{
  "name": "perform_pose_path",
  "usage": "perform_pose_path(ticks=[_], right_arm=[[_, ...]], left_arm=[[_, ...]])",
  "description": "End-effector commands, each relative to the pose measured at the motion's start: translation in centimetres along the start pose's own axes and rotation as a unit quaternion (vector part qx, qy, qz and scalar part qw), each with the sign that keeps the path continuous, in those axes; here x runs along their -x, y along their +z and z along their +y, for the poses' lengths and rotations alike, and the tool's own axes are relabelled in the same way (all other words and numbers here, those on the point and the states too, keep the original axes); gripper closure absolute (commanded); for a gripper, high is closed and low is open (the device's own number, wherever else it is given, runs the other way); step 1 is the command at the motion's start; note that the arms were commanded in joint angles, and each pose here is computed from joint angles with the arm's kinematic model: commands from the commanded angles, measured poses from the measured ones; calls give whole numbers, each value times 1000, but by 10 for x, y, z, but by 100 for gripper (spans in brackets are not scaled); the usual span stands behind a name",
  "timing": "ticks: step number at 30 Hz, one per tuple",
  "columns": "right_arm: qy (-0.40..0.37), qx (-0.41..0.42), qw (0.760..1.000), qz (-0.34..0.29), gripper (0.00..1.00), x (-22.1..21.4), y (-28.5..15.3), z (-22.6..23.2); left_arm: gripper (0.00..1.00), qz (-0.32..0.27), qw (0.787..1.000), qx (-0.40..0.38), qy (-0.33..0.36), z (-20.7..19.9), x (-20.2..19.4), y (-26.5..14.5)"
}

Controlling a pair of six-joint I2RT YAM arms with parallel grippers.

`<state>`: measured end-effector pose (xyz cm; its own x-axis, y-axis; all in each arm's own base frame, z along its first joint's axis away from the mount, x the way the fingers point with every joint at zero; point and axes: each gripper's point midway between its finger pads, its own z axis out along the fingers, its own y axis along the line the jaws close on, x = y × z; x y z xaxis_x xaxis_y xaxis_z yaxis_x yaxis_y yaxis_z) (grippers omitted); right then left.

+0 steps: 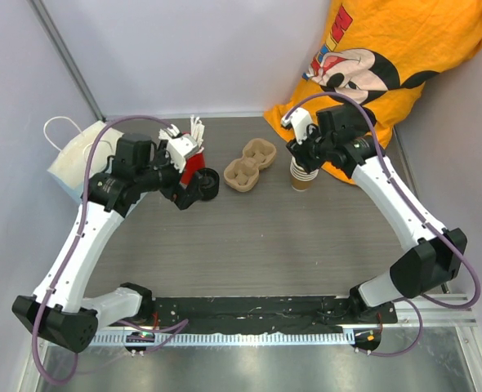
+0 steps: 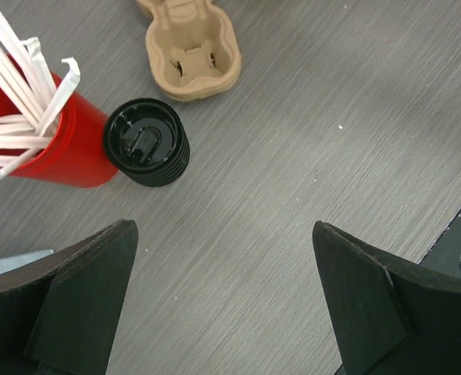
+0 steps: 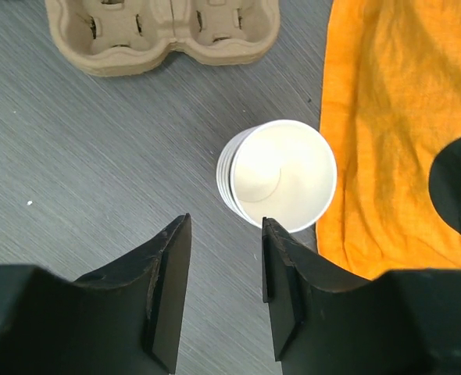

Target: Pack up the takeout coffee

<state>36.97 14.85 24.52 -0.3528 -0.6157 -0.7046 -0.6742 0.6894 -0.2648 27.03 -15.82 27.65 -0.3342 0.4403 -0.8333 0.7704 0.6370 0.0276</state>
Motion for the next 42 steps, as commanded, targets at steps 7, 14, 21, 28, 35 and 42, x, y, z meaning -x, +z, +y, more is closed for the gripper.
perform_pose_path(ticks=[7,14,21,28,35,42], right_arm=[[9,49,999,-2,54,-4,47,4],[17,50,998,16,53,-15,67,2],[20,42,999,26,60,-23,74,0],[23,43,998,33,63,-29,79,-1],[27,42,998,38,65,-36,81,-4],[32,41,998,40,73,-39,82,-5]], left_arm=[[0,-22,999,22,28,0,-1,-16],[0,-25,999,18,21,-1,-1,-16],[0,-26,999,15,13,-1,-1,-13],[0,-28,999,17,12,1,0,-13],[0,-28,999,18,10,1,-1,-12],[0,-30,999,18,9,2,0,-12]])
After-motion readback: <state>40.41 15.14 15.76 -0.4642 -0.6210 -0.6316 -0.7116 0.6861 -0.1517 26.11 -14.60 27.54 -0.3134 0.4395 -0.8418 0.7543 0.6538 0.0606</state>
